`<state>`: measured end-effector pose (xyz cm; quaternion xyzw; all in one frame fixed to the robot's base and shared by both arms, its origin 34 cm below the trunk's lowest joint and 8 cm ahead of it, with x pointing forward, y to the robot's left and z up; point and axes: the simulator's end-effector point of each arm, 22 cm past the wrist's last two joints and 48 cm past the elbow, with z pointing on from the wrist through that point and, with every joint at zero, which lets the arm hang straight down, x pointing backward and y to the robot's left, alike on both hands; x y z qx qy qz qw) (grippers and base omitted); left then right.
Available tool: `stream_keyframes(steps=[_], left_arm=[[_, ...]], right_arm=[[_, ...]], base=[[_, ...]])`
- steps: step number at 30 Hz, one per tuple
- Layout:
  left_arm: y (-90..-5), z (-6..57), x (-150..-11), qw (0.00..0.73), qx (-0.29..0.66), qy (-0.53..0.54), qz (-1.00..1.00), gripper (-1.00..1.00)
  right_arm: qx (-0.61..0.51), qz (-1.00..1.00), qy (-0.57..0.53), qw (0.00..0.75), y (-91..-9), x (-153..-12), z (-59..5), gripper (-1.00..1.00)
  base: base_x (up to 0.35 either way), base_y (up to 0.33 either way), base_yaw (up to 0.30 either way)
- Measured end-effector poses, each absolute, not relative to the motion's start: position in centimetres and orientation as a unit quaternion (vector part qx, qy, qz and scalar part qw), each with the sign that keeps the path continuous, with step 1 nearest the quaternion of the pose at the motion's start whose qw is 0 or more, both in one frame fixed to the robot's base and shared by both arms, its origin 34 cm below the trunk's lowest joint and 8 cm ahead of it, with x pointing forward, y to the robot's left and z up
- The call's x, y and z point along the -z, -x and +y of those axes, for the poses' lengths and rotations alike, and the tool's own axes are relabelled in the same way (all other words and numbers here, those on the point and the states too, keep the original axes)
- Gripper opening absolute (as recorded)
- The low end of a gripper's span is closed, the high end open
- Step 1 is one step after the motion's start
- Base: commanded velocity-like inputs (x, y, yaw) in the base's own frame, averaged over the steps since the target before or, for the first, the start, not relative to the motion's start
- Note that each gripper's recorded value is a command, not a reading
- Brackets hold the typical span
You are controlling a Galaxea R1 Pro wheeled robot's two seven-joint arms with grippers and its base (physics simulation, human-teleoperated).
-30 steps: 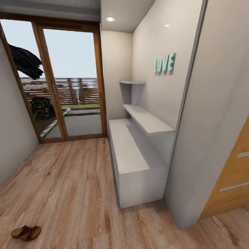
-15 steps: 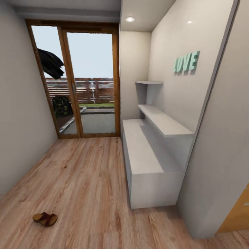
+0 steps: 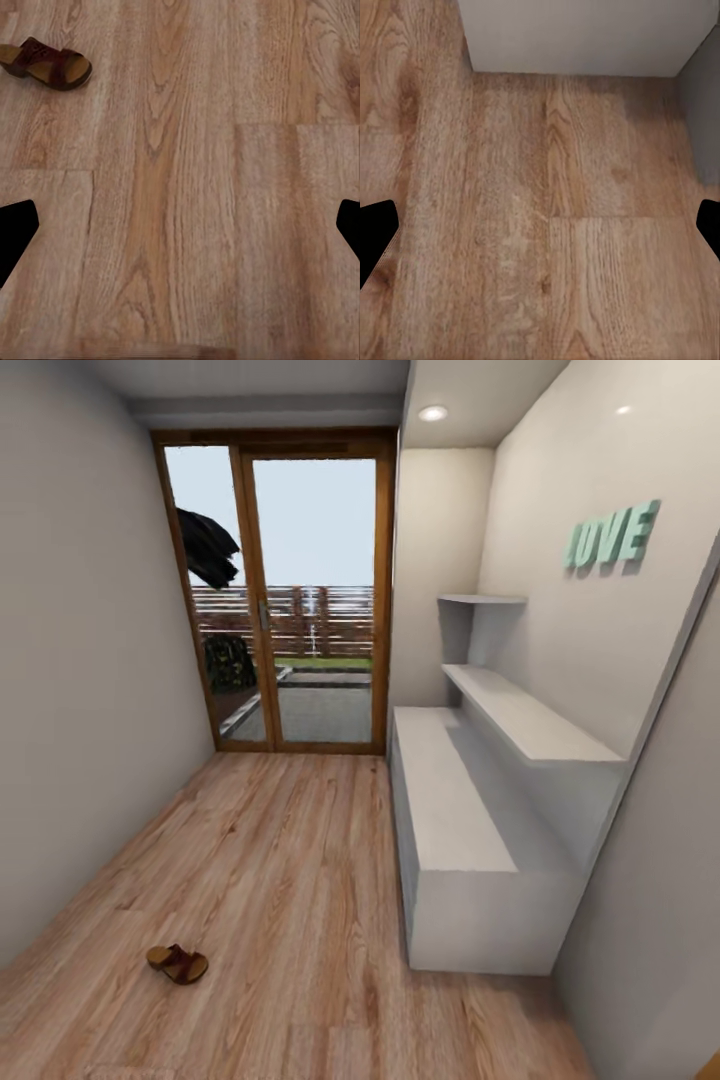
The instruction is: Pick up the two gym shoes and the two sandals from the corridor floor and place them onto the hallstand (shoe rack) in the corridor, making sure they are on the rack and not on the floor. Arrange them so the two gym shoes are next to each other and the two sandals are next to each other.
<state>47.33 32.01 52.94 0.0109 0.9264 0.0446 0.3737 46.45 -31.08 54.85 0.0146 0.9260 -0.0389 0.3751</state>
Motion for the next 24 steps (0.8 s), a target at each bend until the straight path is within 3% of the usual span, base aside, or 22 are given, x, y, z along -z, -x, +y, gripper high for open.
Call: stream_keyframes(steps=[17,24], left_arm=[[-47.33,32.00,-52.94,0.374,-0.045,-0.011,0.926,1.00],[-47.32,32.00,-52.96,0.374,-0.044,-0.011,0.926,1.00]], right_arm=[[0.039,0.926,-0.015,0.375,-46.47,-54.86,-31.08,1.00],[0.039,0.926,-0.015,0.375,-46.46,-54.87,-31.08,1.00]], base=[[0.002,0.000,0.277],[0.109,-0.060,0.277]])
